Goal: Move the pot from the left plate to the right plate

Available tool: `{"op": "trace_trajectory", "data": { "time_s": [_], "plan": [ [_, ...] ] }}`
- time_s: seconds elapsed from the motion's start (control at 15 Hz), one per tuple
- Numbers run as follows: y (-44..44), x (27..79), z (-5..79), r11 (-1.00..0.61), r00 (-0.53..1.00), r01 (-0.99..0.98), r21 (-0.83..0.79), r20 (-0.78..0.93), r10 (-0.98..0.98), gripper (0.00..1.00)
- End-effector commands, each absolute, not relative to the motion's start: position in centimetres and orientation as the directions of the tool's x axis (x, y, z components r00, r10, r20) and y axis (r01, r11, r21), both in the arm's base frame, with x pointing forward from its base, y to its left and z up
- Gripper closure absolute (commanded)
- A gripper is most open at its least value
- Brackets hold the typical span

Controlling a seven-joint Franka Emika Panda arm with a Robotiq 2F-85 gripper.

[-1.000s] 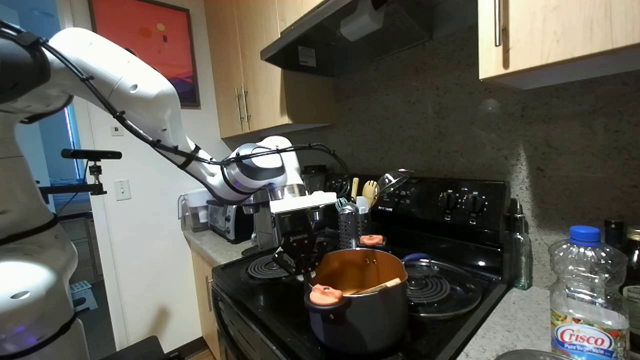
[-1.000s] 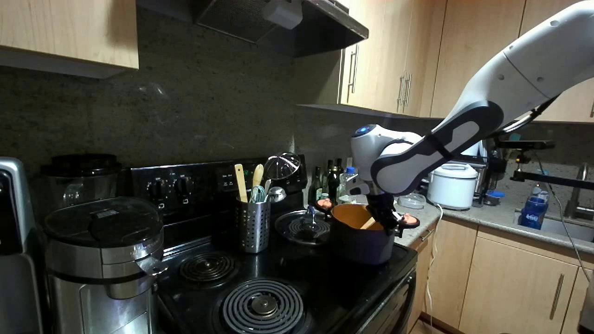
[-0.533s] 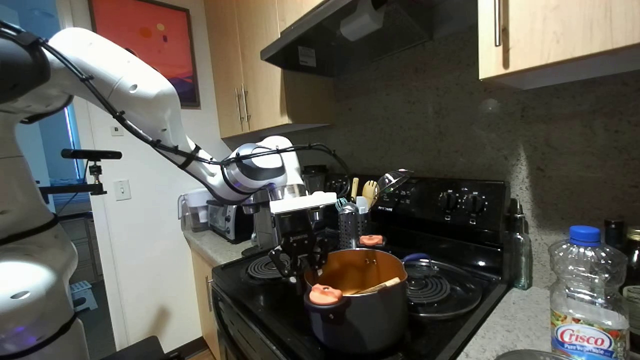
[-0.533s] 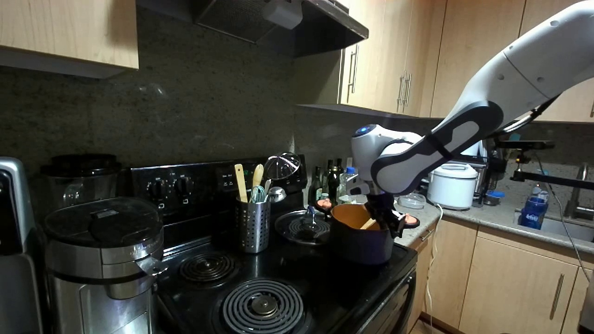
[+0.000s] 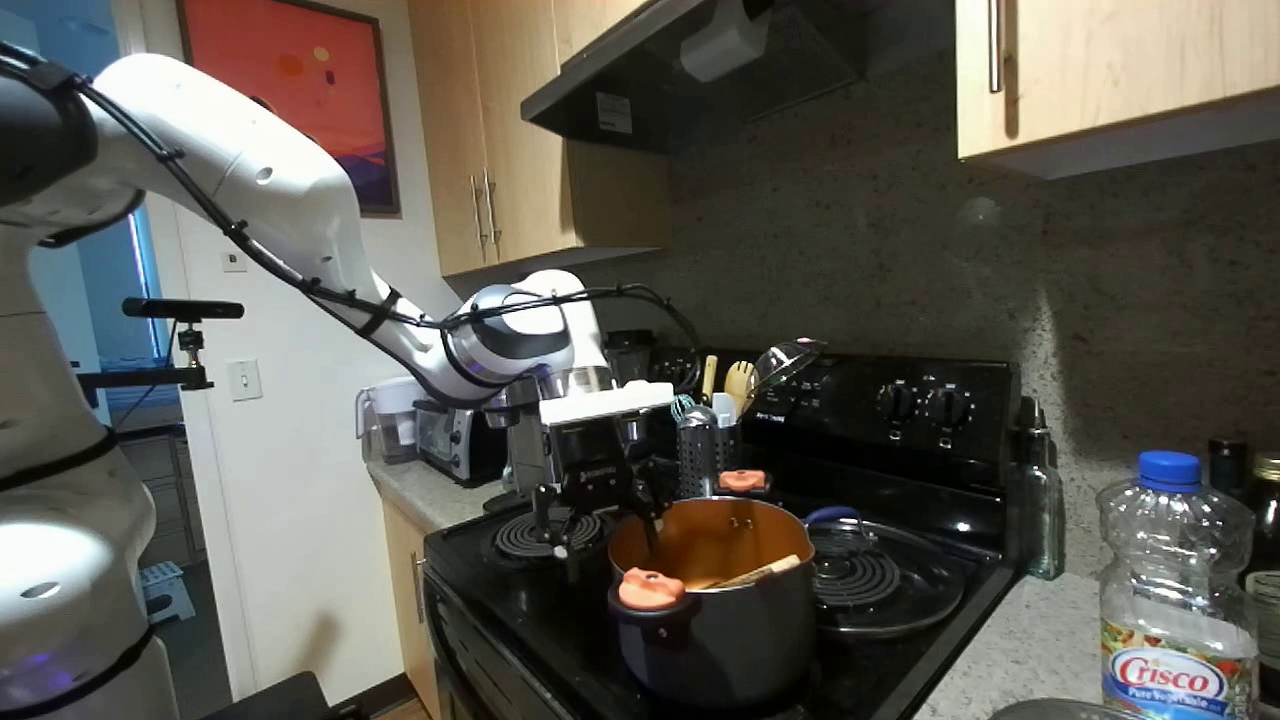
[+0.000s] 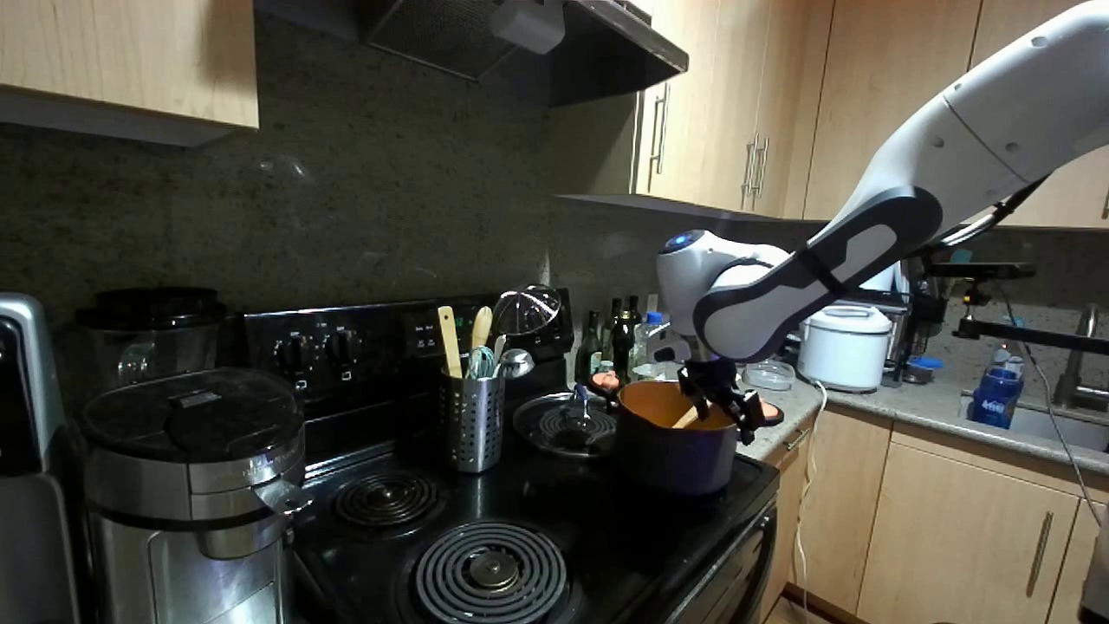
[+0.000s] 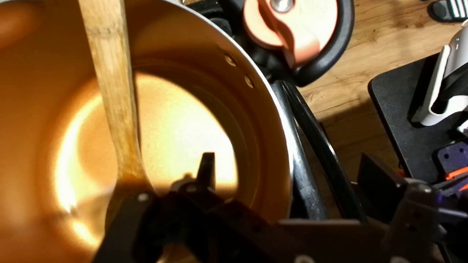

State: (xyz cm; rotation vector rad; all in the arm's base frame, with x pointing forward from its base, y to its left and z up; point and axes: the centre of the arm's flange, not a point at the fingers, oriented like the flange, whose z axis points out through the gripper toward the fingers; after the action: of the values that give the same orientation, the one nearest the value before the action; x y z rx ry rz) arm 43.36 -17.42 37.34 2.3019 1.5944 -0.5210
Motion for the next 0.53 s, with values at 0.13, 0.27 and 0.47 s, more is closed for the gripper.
{"op": "trace_trajectory", "data": {
  "time_s": [0.13, 0.27, 0.47],
  "plan": [
    [-15.8, 41.9, 42.7, -0.306, 0.333, 0.942, 0.135, -0.468, 0.819, 0.0],
    [-14.9, 41.5, 45.1, -0.27, 0.322, 0.947, 0.176, -0.481, 0.816, 0.0],
    [-11.5, 41.7, 48.3, -0.151, 0.248, 0.963, 0.225, -0.512, 0.822, 0.0]
  ]
}}
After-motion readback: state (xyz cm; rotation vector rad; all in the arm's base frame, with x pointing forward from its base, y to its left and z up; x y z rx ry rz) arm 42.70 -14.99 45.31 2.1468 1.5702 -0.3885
